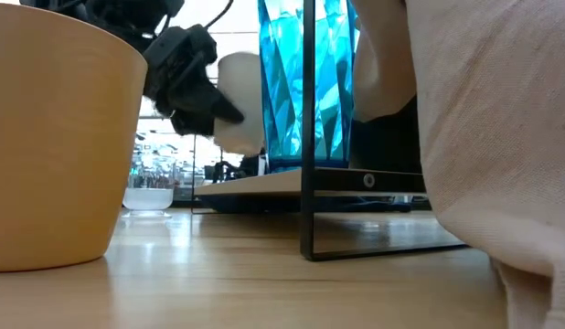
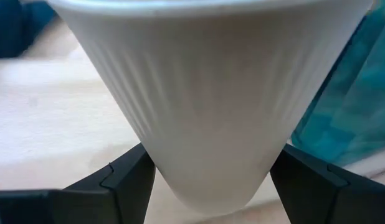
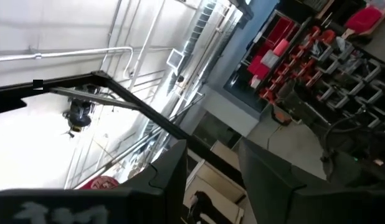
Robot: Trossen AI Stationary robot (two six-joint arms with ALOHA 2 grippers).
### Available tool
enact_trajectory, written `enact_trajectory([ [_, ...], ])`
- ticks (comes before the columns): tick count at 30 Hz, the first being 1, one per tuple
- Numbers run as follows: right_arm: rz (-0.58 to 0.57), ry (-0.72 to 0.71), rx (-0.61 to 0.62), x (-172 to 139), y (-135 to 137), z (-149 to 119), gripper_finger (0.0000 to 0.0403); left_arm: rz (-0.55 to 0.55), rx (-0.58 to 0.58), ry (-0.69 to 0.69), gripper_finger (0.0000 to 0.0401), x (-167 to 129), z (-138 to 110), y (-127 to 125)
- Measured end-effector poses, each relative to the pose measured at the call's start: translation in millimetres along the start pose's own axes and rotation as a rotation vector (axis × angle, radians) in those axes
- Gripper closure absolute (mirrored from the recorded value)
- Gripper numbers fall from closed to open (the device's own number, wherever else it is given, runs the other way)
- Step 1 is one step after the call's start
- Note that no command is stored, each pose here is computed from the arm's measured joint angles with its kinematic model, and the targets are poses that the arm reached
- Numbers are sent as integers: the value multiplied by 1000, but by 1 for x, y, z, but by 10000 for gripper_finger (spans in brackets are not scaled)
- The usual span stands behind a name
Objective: Stack small to large cups/mugs on shelf
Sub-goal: Put the white cup on the shelf
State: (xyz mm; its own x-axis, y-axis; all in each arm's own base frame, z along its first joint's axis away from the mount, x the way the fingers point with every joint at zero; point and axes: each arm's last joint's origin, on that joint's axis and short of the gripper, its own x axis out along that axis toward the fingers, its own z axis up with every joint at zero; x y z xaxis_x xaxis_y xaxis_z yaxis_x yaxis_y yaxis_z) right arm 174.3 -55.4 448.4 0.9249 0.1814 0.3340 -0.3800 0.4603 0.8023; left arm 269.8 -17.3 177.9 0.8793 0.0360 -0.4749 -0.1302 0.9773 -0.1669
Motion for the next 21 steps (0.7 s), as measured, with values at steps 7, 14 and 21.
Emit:
enact_trajectory([
  [7, -11, 3, 14, 3, -4, 1, 266, -58, -11, -37, 123, 3, 0, 2],
  [14, -19, 8, 22, 5, -7, 1, 266, -90, -32, -33, 123, 15, -6, 1],
  [21, -22, 11, 24, 6, -8, 1, 266, -139, -37, -13, 123, 24, -16, -8],
])
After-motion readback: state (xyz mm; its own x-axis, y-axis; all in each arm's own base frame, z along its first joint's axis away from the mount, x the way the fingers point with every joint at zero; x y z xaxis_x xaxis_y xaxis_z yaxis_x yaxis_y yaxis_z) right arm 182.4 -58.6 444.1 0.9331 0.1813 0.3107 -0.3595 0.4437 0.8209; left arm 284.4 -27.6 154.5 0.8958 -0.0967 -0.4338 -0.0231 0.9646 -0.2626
